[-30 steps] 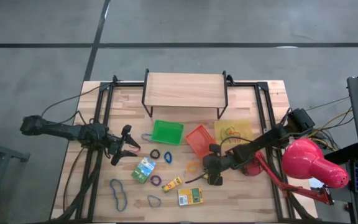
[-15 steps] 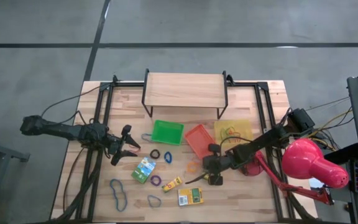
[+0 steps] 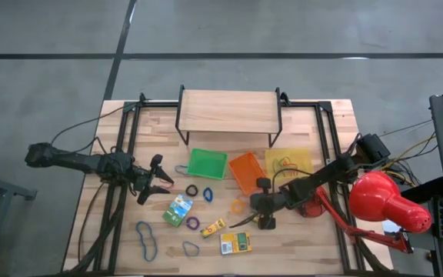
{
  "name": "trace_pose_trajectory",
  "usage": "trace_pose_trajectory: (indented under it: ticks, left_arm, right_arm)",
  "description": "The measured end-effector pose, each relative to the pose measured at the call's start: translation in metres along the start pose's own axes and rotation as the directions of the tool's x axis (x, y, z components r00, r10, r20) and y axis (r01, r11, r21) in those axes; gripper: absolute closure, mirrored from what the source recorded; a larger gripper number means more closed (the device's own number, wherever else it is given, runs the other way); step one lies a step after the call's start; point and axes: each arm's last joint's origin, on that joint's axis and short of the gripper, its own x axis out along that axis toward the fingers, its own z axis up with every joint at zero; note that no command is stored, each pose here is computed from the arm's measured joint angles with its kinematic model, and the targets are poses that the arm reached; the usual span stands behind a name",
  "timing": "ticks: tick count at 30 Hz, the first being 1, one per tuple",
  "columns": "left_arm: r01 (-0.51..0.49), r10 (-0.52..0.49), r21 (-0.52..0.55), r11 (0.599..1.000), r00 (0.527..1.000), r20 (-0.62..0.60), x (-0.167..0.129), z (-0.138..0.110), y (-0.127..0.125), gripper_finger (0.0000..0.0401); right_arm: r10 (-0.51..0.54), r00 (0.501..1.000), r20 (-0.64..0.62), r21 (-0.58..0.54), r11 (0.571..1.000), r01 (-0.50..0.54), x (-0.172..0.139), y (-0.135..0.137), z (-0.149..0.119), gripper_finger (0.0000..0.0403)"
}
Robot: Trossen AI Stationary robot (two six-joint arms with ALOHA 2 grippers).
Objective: Pick & Place Office Desk Supplies
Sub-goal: Put the orange rubber band into the yellow bin
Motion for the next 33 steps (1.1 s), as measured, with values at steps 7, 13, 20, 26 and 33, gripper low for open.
trace_pose_trajectory:
  ticks: [7,13,20,26,33]
  left_arm:
    - [0.0,0.0,0.0,1.0,1.0,0.0,0.0,0.0,0.0,0.0197]
    - [0.001,-0.001,0.0,1.0,1.0,0.0,0.0,0.0,0.0,0.0197]
    - [0.0,0.0,0.0,1.0,1.0,0.0,0.0,0.0,0.0,0.0197]
    - [0.0,0.0,0.0,1.0,1.0,0.0,0.0,0.0,0.0,0.0197]
    - [0.0,0.0,0.0,1.0,1.0,0.001,0.0,0.0,0.0,0.0197]
  right_arm:
    - [0.003,1.0,0.028,-0.051,0.999,-0.001,-0.002,0.003,0.01,0.0394]
    - [-0.074,0.997,0.022,-0.104,0.992,0.076,-0.007,0.004,0.022,0.0394]
    - [-0.232,0.972,0.028,-0.128,0.964,0.234,-0.01,-0.001,0.024,0.0394]
    - [-0.283,0.958,0.05,-0.126,0.95,0.287,-0.009,-0.003,0.023,0.0394]
    - [-0.296,0.951,0.086,-0.201,0.93,0.307,-0.009,-0.002,0.026,0.0394]
